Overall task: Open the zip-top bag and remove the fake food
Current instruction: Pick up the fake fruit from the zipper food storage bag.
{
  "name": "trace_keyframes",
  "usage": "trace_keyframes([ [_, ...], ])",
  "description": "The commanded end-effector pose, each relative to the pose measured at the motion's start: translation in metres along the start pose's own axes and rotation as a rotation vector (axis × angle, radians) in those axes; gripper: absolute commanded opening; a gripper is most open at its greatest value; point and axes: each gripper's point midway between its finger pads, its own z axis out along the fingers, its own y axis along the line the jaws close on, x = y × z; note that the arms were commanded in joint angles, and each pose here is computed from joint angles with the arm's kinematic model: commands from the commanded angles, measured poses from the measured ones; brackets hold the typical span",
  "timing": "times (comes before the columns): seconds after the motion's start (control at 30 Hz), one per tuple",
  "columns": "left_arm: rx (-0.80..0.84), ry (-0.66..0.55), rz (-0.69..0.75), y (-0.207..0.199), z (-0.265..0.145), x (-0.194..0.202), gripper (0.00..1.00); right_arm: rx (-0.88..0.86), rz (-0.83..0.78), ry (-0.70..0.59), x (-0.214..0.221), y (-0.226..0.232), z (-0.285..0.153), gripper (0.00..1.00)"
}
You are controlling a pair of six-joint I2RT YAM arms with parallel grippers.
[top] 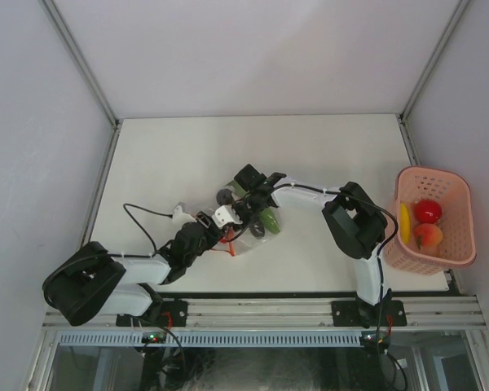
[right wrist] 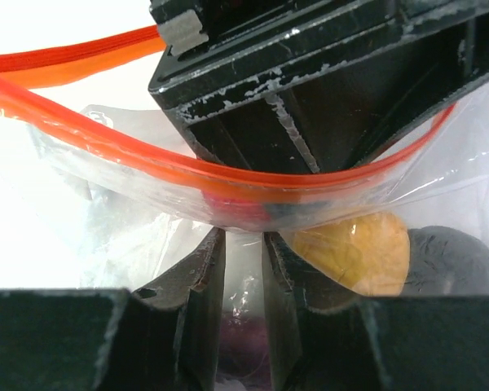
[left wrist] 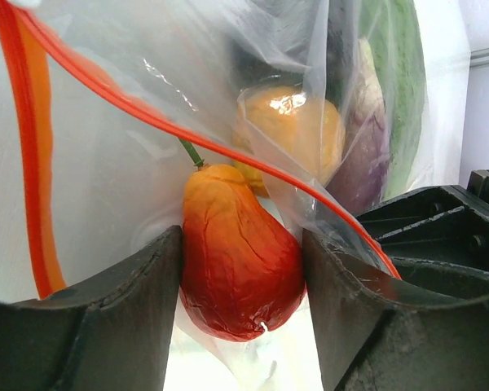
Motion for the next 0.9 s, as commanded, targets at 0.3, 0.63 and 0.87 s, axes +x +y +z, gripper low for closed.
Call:
trace_keyframes([
  [0.3, -0.026, 0.014, 0.124, 0.022, -0.019, -0.001, 0.44, 0.062, 0.062, 0.021, -0.003, -0.017, -0.010, 0.23],
  [0.63, -0.022, 0.034, 0.237, 0.025, -0.044, -0.008, 0.40, 0.119, 0.115, 0.068, 0.009, -0.027, -0.019, 0.22],
  [0.87, -0.037, 0.055, 0.277, 0.024, -0.066, -0.015, 0.37, 0.148, 0.132, -0.012, -0.023, -0.030, -0.039, 0.24],
])
